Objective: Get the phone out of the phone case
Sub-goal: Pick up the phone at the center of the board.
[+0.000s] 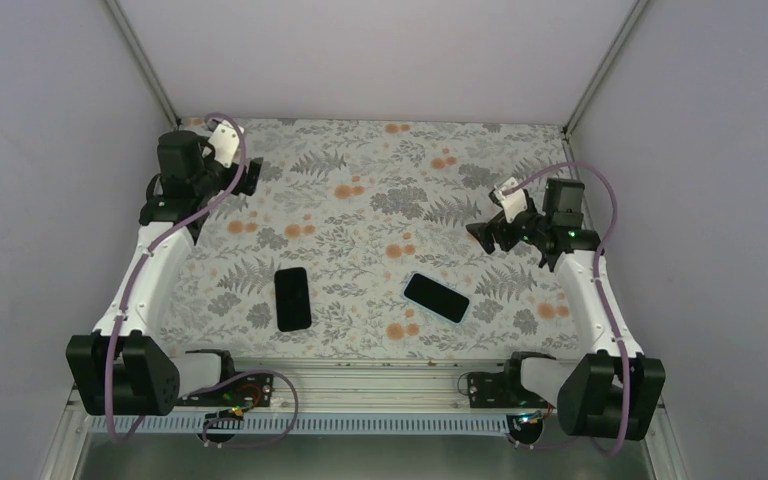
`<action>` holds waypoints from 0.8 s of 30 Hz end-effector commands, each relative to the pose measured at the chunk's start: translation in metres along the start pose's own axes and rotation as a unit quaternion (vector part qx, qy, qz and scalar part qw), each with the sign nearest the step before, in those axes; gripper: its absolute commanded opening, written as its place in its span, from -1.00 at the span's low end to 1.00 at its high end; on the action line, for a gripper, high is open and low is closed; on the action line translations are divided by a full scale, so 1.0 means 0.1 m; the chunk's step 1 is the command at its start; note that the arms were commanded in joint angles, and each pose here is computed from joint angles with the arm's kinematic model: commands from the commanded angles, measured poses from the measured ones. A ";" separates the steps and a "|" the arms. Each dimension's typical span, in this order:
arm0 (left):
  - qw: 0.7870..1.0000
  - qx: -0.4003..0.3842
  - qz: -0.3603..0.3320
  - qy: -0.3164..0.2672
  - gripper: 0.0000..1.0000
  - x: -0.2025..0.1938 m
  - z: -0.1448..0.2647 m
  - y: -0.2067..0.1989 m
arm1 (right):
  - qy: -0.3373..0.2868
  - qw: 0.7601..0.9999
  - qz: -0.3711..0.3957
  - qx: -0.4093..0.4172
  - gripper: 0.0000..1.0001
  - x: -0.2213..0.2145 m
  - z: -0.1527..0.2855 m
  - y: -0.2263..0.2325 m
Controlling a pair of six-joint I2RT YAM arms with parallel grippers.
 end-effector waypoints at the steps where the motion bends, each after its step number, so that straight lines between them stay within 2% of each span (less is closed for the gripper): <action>1: 1.000 0.001 -0.012 -0.015 1.00 0.18 0.13 -0.02 | 0.026 0.999 0.027 0.011 1.00 -0.08 0.01 0.12; 4: 1.000 -0.002 -0.013 -0.011 1.00 0.16 0.13 -0.03 | 0.059 0.995 0.054 0.055 1.00 -0.16 -0.05 0.38; 8: 1.000 -0.013 -0.016 -0.005 1.00 0.10 0.11 -0.07 | 0.142 0.976 0.131 0.096 1.00 -0.36 -0.24 0.89; 11: 1.000 -0.017 -0.015 0.001 1.00 0.05 0.07 -0.08 | 0.192 0.960 0.157 0.134 1.00 -0.52 -0.33 1.18; 17: 1.000 -0.018 -0.015 0.012 1.00 -0.01 0.03 -0.08 | 0.300 0.928 0.151 0.161 1.00 -0.95 -0.53 1.36; 24: 0.999 -0.013 -0.023 0.025 1.00 -0.11 0.01 -0.06 | 0.332 0.908 0.133 0.219 1.00 -1.12 -0.62 1.63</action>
Point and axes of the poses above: each gripper's point midway between its finger pads, its own z axis back along the fingers, its own y axis along the line the jaws close on, x = y × z, the point moved 1 cm from there along z, back along the fingers, and after that the axes turned 11 degrees about z, right-handed, at the moved point
